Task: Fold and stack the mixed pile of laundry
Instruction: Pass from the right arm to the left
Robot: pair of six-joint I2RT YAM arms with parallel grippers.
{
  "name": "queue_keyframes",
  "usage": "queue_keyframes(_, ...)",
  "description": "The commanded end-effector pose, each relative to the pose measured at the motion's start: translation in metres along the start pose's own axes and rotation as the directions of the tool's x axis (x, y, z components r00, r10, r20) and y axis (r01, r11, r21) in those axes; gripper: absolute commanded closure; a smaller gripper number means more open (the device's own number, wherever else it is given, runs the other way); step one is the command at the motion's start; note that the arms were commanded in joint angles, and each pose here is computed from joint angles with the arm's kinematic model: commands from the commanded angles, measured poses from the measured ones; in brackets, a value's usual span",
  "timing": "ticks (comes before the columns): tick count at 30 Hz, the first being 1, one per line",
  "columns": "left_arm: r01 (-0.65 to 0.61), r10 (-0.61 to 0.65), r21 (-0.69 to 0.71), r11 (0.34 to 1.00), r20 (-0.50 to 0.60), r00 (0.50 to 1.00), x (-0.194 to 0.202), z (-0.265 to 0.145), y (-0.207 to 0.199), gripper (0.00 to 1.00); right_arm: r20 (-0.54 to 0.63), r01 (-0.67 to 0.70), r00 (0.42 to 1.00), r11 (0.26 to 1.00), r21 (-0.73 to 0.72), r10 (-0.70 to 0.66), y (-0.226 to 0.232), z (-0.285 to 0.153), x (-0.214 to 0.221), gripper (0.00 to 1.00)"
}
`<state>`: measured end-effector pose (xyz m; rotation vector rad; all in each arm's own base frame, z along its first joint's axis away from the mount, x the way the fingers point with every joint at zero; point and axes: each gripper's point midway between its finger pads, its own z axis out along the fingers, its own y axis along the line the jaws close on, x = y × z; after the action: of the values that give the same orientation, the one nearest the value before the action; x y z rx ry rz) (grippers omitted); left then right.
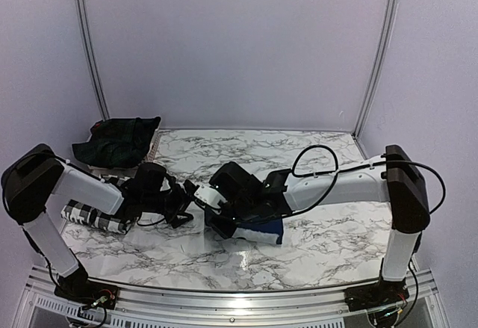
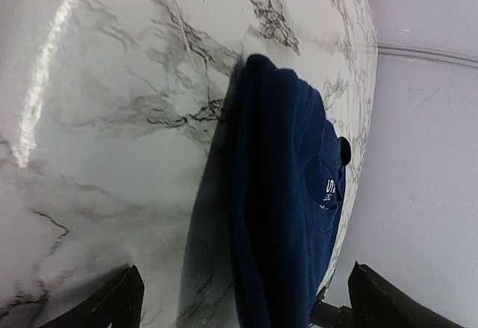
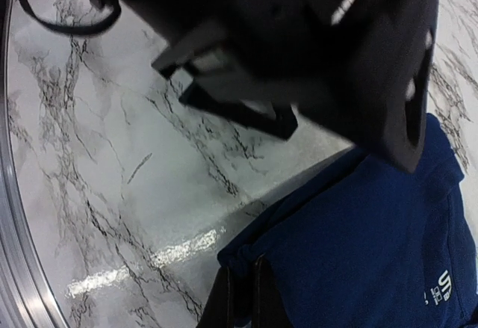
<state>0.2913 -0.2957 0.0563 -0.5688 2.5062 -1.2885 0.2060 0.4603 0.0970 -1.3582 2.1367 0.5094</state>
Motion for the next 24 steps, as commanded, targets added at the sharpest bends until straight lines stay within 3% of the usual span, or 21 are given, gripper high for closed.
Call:
queue_keyframes(1, 0.011, -0.006, 0.096, 0.995, -0.052, 0.999, 0.015, 0.018, -0.031, 0.01, 0.116, -0.014, 0.993, 1.0, -0.018, 0.016, 0.005, -0.004, -0.045, 1.0)
queue_keyframes(5, 0.027, -0.021, 0.093, 0.995, -0.066, 0.998, 0.022, 0.027, -0.029, 0.04, 0.128, -0.008, 0.992, 1.0, -0.018, 0.01, 0.009, -0.001, -0.054, 1.0)
queue_keyframes(8, 0.026, -0.02, 0.095, 0.995, -0.068, 0.997, 0.023, 0.032, -0.027, 0.17, 0.139, 0.0, 0.99, 1.0, -0.015, 0.002, 0.014, -0.001, -0.059, 1.0)
queue_keyframes(13, -0.012, 0.021, 0.106, 0.994, -0.084, 0.996, 0.024, 0.03, -0.028, 0.73, 0.131, 0.004, 0.991, 1.0, -0.016, -0.002, 0.018, -0.005, -0.057, 1.0)
queue_keyframes(15, -0.026, 0.034, 0.09, 0.996, -0.09, 0.995, 0.025, 0.025, -0.024, 0.88, 0.143, -0.007, 0.99, 1.0, 0.019, 0.004, 0.012, -0.014, -0.057, 0.91)
queue_keyframes(17, -0.052, 0.055, 0.028, 0.998, -0.103, 0.993, 0.025, 0.02, -0.012, 1.0, 0.168, -0.017, 0.986, 1.0, 0.025, 0.013, 0.01, -0.027, -0.06, 0.76)
queue_keyframes(20, -0.143, 0.13, -0.096, 0.985, -0.129, 0.983, 0.027, 0.008, 0.004, 1.0, 0.211, -0.041, 0.977, 0.998, 0.039, 0.032, 0.006, -0.051, -0.065, 0.6)
queue_keyframes(24, -0.37, 0.317, -0.322, 0.871, -0.206, 0.926, 0.019, -0.025, 0.022, 1.0, 0.261, -0.079, 0.964, 0.994, 0.069, 0.058, -0.002, -0.084, -0.066, 0.37)
